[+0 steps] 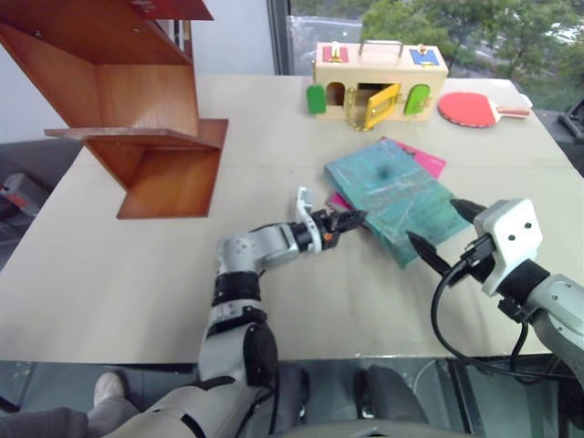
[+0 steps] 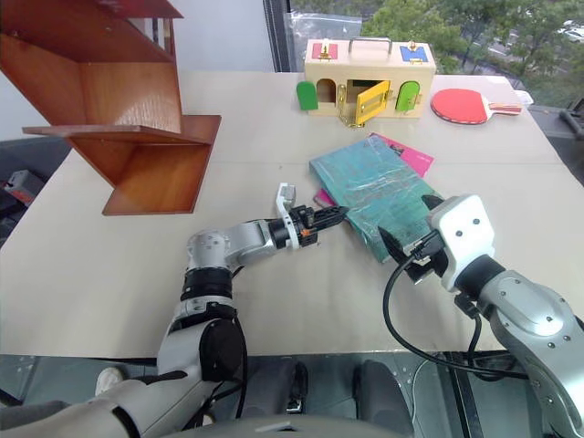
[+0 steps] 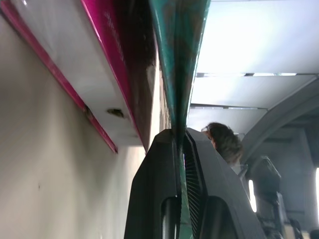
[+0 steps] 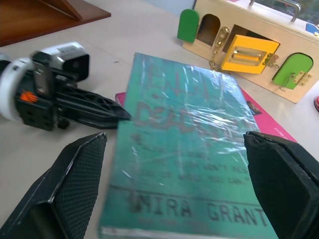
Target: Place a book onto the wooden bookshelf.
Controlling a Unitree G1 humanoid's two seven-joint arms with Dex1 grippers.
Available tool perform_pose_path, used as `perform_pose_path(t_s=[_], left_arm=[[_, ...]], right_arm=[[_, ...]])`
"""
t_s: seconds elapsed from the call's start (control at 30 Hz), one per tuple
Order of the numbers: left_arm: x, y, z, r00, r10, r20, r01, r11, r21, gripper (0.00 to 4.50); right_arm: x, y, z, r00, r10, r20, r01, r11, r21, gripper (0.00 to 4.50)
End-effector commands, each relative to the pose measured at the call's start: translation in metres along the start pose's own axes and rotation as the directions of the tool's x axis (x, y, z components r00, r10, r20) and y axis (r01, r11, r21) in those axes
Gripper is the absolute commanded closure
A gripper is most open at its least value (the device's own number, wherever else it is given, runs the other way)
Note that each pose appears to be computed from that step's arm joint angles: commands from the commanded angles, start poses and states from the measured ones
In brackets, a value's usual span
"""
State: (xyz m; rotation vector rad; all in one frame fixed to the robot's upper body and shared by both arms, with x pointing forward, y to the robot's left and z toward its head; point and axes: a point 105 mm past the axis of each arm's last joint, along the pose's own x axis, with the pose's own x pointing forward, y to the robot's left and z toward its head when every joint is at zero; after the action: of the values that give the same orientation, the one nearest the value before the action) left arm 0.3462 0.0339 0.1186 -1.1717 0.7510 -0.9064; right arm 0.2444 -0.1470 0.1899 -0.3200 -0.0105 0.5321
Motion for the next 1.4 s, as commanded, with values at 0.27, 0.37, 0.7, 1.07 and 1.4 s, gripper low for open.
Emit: perform_pose_path(t_s=[0.27,0.37,0.7,1.07,1.4], left_arm=[[-0.019,0.002,0.003,0.999,0.027,0.039,-0.029,0.999,0.044,2.55],[-0.012,0.004,0.002,0.999,0.025,0.041,-0.027,0.999,0.035,1.27],[0.011,-0.002,0.003,0.999,-0.040,0.018,0.040,0.999,0.007,1.08],[0.013,0.001,0.011,0.998,-0.058,0.038,0.061,0.996,-0.070,4.34],[-0.033,-0.071,0.033,0.995,-0.099,-0.017,0.097,0.902,0.420,4.34]], right_arm=[[0.006,0.002,0.007,0.998,0.034,0.045,-0.033,0.999,-0.020,0.00],[0.006,0.002,0.007,0.998,0.037,0.043,-0.036,0.999,-0.020,0.00],[0.002,0.007,0.009,0.998,0.041,0.042,-0.040,0.999,-0.022,0.00],[-0.018,0.026,0.009,0.988,0.151,0.026,-0.150,0.988,-0.031,0.00],[-0.021,0.021,0.015,0.984,0.158,0.076,-0.158,0.987,-0.008,0.00]])
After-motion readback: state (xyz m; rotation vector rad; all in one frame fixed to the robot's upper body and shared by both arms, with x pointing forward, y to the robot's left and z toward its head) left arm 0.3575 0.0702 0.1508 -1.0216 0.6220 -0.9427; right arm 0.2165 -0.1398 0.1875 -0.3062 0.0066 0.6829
